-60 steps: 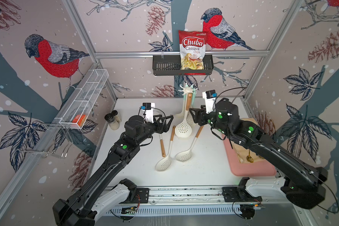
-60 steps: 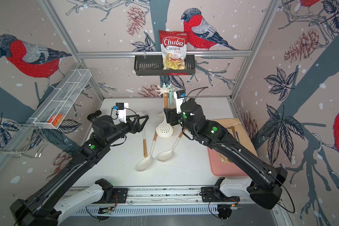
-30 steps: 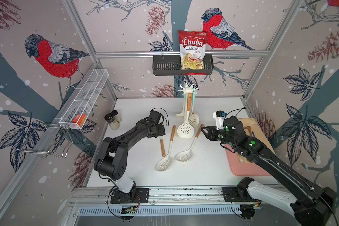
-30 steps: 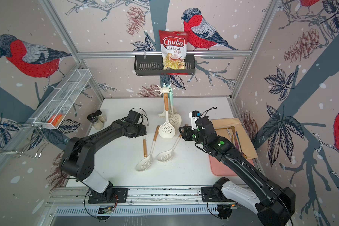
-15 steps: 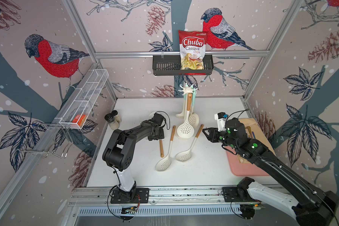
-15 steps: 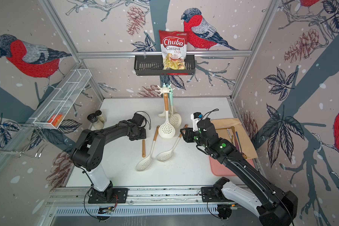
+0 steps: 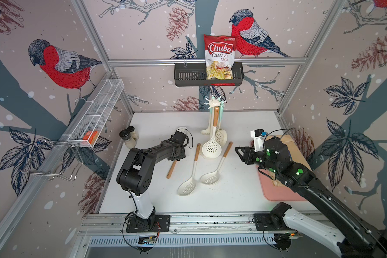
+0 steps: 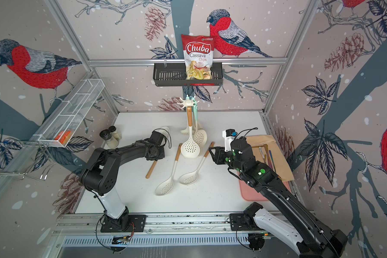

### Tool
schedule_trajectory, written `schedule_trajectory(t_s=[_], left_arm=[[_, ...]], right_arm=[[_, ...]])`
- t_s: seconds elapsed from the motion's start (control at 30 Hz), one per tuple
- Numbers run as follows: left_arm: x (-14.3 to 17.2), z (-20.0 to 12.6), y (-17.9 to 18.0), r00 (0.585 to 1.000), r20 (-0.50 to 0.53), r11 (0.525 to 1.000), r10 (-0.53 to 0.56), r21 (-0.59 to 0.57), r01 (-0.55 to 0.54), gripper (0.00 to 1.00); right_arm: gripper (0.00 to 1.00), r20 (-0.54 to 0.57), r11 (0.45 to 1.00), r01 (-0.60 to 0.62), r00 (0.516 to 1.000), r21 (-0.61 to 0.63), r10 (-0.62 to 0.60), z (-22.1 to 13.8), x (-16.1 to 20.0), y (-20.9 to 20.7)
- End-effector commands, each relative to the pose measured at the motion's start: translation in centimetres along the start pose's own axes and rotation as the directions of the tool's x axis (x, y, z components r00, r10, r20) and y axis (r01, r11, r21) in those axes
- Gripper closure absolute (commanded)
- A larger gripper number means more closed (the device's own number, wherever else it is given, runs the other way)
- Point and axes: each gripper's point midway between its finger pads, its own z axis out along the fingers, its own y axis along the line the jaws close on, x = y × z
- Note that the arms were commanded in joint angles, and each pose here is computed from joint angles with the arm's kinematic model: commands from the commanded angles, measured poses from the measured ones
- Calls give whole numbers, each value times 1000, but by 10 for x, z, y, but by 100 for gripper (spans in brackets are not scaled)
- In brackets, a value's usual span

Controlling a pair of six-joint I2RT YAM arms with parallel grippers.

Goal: Hang the skimmer on the kitchen utensil rack
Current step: Pick up the skimmer from the center of the board.

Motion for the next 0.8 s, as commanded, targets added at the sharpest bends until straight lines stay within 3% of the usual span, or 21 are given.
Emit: schedule_trajectory(t_s=[0.0, 0.13, 0.57, 0.77], left_arm=[[14, -3, 10, 996, -80, 999, -29, -30, 27, 84], [-4, -24, 14, 998, -48, 999, -36, -40, 34, 99], [-38, -155, 13, 982, 166, 993, -89, 95, 74, 100], [-64, -250, 6, 919, 381, 970, -99, 241, 4, 100]], right_arm=[[55, 31, 1000, -4, 999, 7, 3, -9, -9, 2], [55, 48, 1000, -16, 999, 20, 15, -20, -14, 1], [47, 135, 999, -34, 990, 16, 32, -59, -41, 11], [32, 176, 999, -38, 984, 9, 35, -74, -65, 21]])
